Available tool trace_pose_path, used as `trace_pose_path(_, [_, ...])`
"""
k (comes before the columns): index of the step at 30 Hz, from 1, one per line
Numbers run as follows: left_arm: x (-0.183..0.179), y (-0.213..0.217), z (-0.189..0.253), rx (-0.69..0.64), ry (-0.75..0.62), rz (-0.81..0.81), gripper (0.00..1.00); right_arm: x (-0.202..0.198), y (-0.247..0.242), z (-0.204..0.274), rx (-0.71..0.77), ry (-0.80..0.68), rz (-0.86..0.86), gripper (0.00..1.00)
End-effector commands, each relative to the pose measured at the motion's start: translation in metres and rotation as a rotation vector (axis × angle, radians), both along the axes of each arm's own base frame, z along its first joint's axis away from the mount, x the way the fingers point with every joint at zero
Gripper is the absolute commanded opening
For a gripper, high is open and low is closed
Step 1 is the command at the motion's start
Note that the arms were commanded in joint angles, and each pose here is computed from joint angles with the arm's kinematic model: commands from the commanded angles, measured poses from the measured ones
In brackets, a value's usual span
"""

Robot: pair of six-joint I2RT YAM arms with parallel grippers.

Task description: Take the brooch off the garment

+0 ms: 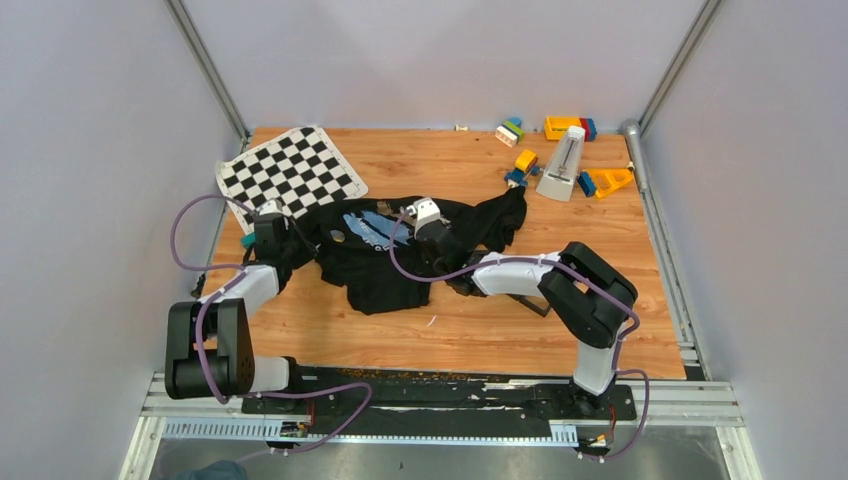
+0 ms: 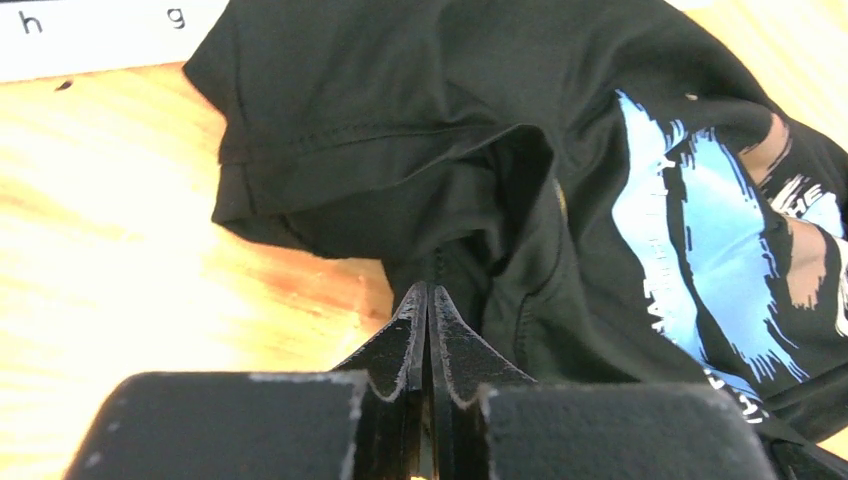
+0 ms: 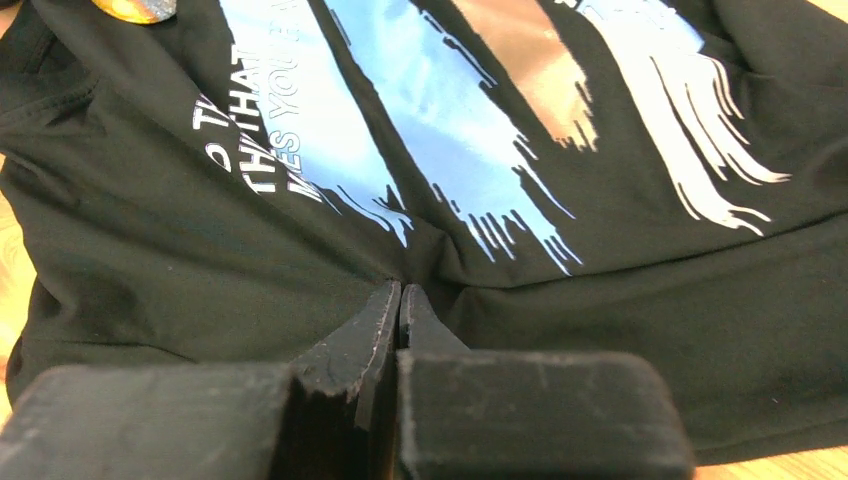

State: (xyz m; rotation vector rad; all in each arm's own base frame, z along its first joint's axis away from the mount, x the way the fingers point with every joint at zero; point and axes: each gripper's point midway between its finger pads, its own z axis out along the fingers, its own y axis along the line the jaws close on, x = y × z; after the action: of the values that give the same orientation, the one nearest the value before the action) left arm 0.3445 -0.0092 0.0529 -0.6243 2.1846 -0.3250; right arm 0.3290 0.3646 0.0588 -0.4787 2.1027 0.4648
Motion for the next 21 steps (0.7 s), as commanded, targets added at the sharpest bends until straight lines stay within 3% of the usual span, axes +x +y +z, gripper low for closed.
trace_pose_path(1, [-0.008, 0.010, 0.008, 0.027, 0.006, 0.045, 0.05, 0.008, -0.002, 0.029, 0.063, -0.068, -0.060, 0.00])
trace_pose_path(5, [-0.015, 0.007, 0.010, 0.026, 0.012, 0.022, 0.03, 0.001, 0.005, 0.030, 0.081, -0.062, 0.000, 0.00])
trace_pose_path(7, [-0.013, 0.000, 0.019, 0.009, -0.029, -0.015, 0.08, -0.010, 0.018, 0.030, 0.107, -0.041, 0.100, 0.00])
trace_pose_path(8, [-0.012, -0.003, 0.024, 0.001, -0.050, -0.035, 0.15, -0.018, 0.025, 0.032, 0.127, -0.031, 0.156, 0.00])
trace_pose_path(9, [-0.009, -0.012, 0.033, -0.015, -0.095, -0.081, 0.34, -0.027, 0.033, 0.032, 0.153, -0.017, 0.222, 0.00])
trace_pose_path(11, [-0.008, -0.019, 0.043, -0.030, -0.146, -0.126, 0.55, -0.046, 0.047, 0.037, 0.198, -0.010, 0.343, 0.00])
trace_pose_path(13, [-0.007, -0.022, 0.050, -0.032, -0.185, -0.139, 0.63, -0.060, 0.056, 0.042, 0.227, -0.013, 0.429, 0.00])
trace_pose_path(21, [0.015, -0.026, 0.047, -0.057, -0.203, -0.162, 0.63, -0.091, 0.074, 0.047, 0.232, -0.038, 0.576, 0.00])
